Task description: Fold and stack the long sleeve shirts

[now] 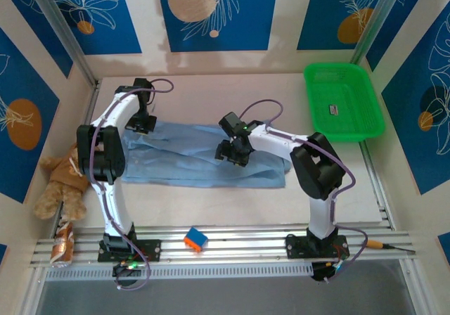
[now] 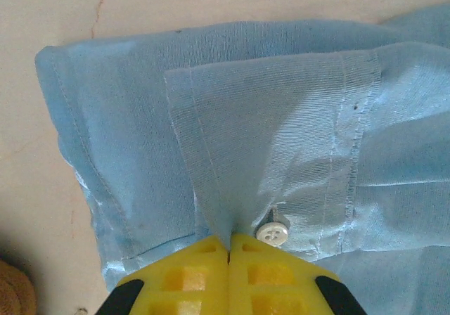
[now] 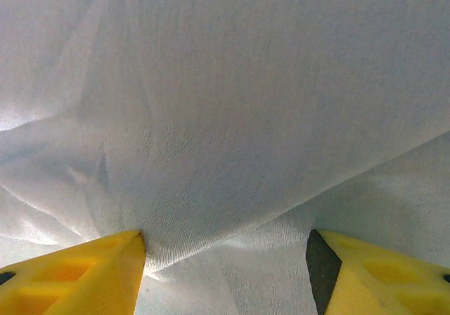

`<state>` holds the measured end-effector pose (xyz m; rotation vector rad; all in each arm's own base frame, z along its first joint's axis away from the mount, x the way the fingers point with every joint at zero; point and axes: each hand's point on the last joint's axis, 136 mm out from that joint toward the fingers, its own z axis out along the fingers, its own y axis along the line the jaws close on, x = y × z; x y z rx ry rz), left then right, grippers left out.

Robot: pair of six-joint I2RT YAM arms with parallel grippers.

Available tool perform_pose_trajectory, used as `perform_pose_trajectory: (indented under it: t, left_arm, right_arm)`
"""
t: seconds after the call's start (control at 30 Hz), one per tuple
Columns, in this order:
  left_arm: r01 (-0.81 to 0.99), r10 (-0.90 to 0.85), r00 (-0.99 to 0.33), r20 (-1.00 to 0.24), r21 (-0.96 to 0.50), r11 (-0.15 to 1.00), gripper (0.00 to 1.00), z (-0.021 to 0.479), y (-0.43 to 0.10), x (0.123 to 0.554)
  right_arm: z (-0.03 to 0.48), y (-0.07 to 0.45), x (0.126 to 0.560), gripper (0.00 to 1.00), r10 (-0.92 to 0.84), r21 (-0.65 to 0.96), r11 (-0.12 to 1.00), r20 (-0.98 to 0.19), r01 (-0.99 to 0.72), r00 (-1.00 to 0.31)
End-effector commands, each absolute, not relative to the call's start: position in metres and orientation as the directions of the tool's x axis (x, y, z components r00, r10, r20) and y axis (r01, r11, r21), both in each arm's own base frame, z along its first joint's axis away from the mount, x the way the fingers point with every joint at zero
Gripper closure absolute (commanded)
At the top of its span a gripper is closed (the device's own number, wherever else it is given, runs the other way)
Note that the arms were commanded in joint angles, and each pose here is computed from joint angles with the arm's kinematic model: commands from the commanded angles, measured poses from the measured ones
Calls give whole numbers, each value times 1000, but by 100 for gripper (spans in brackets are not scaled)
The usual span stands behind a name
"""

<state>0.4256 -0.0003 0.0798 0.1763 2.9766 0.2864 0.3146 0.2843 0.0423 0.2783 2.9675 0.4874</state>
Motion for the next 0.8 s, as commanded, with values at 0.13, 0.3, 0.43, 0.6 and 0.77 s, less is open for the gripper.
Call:
perform_pose_trajectory:
  t: [0.13,0.3,0.43,0.6,0.77]
  left_arm:
    - [107,123,-990,-72,201,974,100,66,10,420]
    - [107,122,-991,-63,204,973,100,62,13,420]
    - [100,113,-992,-54,205,974,100,59,18,422]
    - [96,107,-993,-40,207,974,100,51,22,427]
    - [90,94,-995,-11,206,974,100,36,28,429]
  right_arm:
    - [40,289,329,38,240,344,917,-77,200,-968]
    - [37,286,333,57,244,325,923,-82,206,-966]
    - [40,278,332,84,242,302,931,-99,203,-965]
    - [44,269,324,98,229,287,939,-109,190,-967]
    - [43,263,313,100,215,278,943,-96,181,-972]
